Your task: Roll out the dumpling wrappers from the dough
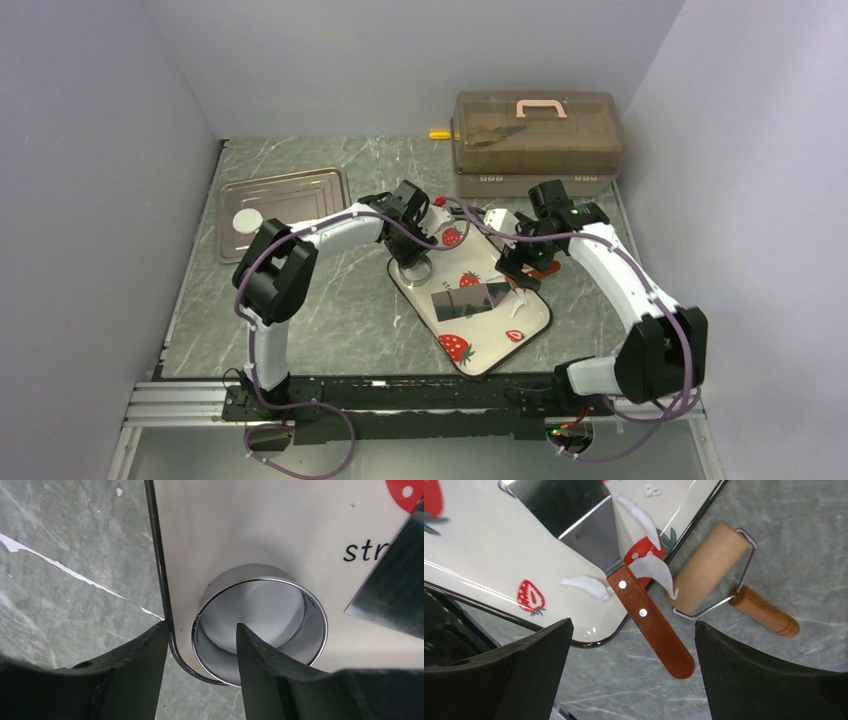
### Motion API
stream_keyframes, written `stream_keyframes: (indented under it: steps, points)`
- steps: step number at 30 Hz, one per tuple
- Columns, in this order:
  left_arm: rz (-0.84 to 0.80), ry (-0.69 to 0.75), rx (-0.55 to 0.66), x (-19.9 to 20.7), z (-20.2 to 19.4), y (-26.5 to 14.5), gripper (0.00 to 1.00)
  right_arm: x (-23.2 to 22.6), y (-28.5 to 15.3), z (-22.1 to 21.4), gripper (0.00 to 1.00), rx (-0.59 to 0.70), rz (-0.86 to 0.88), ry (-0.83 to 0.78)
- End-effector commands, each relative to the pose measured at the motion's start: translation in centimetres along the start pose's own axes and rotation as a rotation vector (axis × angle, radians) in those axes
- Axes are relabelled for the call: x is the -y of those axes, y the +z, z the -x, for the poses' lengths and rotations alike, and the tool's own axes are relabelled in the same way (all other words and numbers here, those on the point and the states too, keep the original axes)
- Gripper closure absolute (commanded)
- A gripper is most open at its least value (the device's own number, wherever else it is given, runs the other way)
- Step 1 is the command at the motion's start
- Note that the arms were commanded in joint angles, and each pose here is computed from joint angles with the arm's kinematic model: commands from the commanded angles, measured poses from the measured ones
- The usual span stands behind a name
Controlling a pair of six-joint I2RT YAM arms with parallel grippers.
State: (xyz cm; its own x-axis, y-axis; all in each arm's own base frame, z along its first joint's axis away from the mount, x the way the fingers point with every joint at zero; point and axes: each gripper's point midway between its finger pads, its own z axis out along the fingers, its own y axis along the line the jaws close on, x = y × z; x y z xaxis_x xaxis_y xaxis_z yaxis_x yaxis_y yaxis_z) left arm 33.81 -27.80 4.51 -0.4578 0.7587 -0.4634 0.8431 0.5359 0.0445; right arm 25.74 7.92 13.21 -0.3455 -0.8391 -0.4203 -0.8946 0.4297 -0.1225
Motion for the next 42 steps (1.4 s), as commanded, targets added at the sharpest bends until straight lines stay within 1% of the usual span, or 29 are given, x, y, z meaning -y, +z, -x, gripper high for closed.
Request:
stream_keyframes:
  steps: [1, 3, 5, 8, 10, 12, 13, 14, 15, 18, 19, 23, 24, 26, 29, 32, 34, 35, 38, 40, 42]
  points:
    - [0.007, -0.019, 0.002, -0.1, 0.5, 0.5, 0.46, 1.4, 1.1, -1.6, 0.06, -0.096, 0.010, -0.145]
    - [-0.007, -0.022, -0.001, 0.2, 0.5, 0.7, 0.54, 2.4, 1.8, -1.6, 0.07, -0.097, -0.026, -0.160]
    - [-0.028, -0.022, 0.003, 0.6, 0.7, 0.6, 0.62, 2.3, 2.8, -2.6, 0.07, -0.134, -0.013, -0.172]
    - [-0.049, -0.014, 0.013, 0.9, 0.9, 0.2, 0.69, 1.6, 3.7, -4.0, 0.13, -0.182, 0.026, -0.186]
    - [-0.053, -0.010, 0.024, 1.0, 1.0, 0.0, 0.75, 1.6, 3.9, -4.2, 0.14, -0.180, 0.020, -0.191]
    - [-0.063, -0.012, 0.025, 1.2, 1.0, 0.0, 0.85, 1.6, 4.3, -4.7, 0.14, -0.192, 0.012, -0.202]
    - [-0.066, -0.015, 0.022, 1.2, 1.0, 0.1, 0.95, 1.6, 4.5, -5.1, 0.14, -0.200, 0.007, -0.205]
    - [-0.067, -0.017, 0.018, 1.3, 1.0, 0.2, 1.00, 1.5, 4.8, -5.5, 0.15, -0.210, 0.007, -0.210]
    - [-0.066, -0.016, 0.017, 1.2, 1.1, 0.1, 1.00, 1.4, 5.1, -5.8, 0.17, -0.216, 0.008, -0.210]
    - [-0.060, -0.017, 0.009, 0.9, 1.3, -0.2, 1.00, 1.7, 5.4, -5.8, 0.34, -0.218, -0.001, -0.205]
    - [-0.058, -0.013, 0.021, 0.9, 1.6, -0.5, 1.00, 1.7, 5.5, -5.8, 0.37, -0.219, -0.002, -0.206]
    - [-0.064, -0.005, 0.039, 1.0, 2.1, -1.2, 1.00, 1.8, 6.0, -6.5, 0.39, -0.243, -0.003, -0.215]
    - [-0.065, -0.002, 0.043, 1.0, 2.2, -1.3, 1.00, 1.8, 6.0, -6.3, 0.42, -0.243, 0.001, -0.214]
    - [-0.069, 0.001, 0.051, 1.0, 2.4, -1.6, 1.00, 2.1, 5.8, -5.8, 0.52, -0.231, 0.000, -0.207]
    - [-0.079, -0.007, 0.060, 1.0, 2.5, -2.2, 1.00, 2.3, 5.2, -5.1, 0.70, -0.219, -0.009, -0.206]
    - [-0.081, -0.023, 0.072, 0.9, 2.9, -3.1, 1.00, 1.9, 4.2, -4.4, 0.86, -0.204, -0.015, -0.233]
    - [-0.078, -0.031, 0.102, 0.5, 3.4, -4.3, 1.00, 1.3, 3.4, -4.0, 0.97, -0.199, -0.017, -0.255]
    - [-0.074, -0.037, 0.124, 0.2, 3.6, -5.0, 1.00, 1.1, 3.0, -3.9, 1.00, -0.204, -0.021, -0.268]
    - [-0.063, -0.068, 0.186, -1.3, 4.5, -7.6, 1.00, 1.0, 1.6, -3.3, 1.00, -0.201, -0.068, -0.259]
    - [-0.079, -0.091, 0.235, -2.1, 5.3, -9.6, 1.00, 1.2, 0.4, -2.1, 1.00, -0.144, -0.110, -0.221]
    - [-0.129, -0.113, 0.296, -2.2, 6.2, -11.8, 1.00, 1.0, -0.9, 0.0, 1.00, -0.036, -0.143, -0.182]
